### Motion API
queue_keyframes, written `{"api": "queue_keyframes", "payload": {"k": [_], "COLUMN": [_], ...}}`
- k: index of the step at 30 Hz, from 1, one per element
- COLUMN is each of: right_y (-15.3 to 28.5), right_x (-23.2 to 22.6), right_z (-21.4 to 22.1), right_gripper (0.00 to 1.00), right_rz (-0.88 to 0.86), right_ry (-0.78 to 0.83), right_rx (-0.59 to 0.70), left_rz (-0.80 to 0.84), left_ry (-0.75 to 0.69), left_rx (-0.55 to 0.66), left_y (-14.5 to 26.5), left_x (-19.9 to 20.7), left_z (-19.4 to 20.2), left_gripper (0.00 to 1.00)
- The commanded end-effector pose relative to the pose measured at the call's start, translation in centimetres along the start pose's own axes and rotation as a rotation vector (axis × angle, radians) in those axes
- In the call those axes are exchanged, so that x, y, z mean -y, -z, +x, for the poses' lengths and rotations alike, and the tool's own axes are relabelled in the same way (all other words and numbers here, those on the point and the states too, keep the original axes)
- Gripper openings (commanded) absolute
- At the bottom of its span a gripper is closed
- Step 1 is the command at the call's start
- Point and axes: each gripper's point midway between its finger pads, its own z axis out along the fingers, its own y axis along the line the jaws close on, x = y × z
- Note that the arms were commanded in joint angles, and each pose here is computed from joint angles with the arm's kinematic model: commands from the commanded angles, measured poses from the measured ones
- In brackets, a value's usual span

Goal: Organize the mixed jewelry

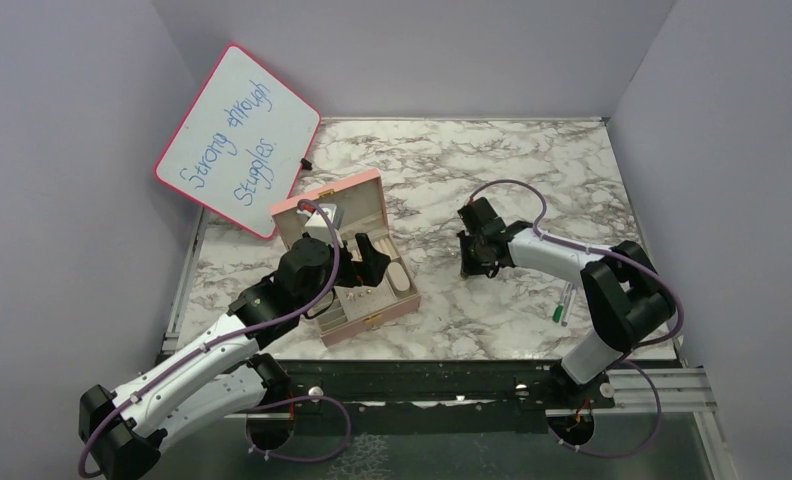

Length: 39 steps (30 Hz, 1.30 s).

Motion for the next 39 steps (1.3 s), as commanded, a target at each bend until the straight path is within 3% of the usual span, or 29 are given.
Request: {"api": "queue_keyframes", "payload": {"k": [1, 5, 10, 17, 23, 30, 32, 37, 39], "right_y": [-0.5, -1.0, -1.3, 0.7, 4.5, 10.1, 11.7, 14.5, 14.9], "right_x": [0.5, 0.7, 1.4, 0.9, -1.7, -6.4, -7.2, -8.3, -8.6], "right_z": [0.5, 0.7, 0.3, -1.4, -2.9, -3.6, -3.7, -4.1, -3.8], "right_gripper": [0.17, 0.15, 0.01, 0.01, 0.01, 0.01, 0.01, 0.01, 0.01], "right_rz": [0.02, 0.032, 0.081, 0.039, -0.15, -0.499, -0.566, -0.69, -0.731], "right_ry": [0.019, 0.021, -0.009, -0.103, -0.185, -0.271, -0.306, -0.371, -0.393], "right_rx": [-0.035, -0.048, -0.021, 0.117, 0.248, 0.344, 0.355, 0.397, 0.393], "left_rz": [0.034, 0.035, 0.049, 0.094, 0.179, 0.317, 0.341, 0.394, 0.396], "left_ry": [0.016, 0.016, 0.025, 0.059, 0.152, 0.282, 0.3, 0.313, 0.313], "left_rx": [0.023, 0.02, 0.013, -0.037, -0.067, -0.064, -0.07, -0.092, -0.112], "left_y": [-0.1, -0.1, 0.0, -0.3, -0.9, -2.8, -3.5, -4.9, -5.7], "left_x": [0.8, 0.7, 1.1, 2.4, 4.8, 8.2, 8.7, 9.9, 10.0], "left_z": [-0.7, -0.6, -0.5, -0.1, -0.2, -0.7, -0.6, -0.1, 0.4], "left_gripper": [0.97, 0.97, 0.96, 0.93, 0.93, 0.99, 0.91, 0.57, 0.54]}}
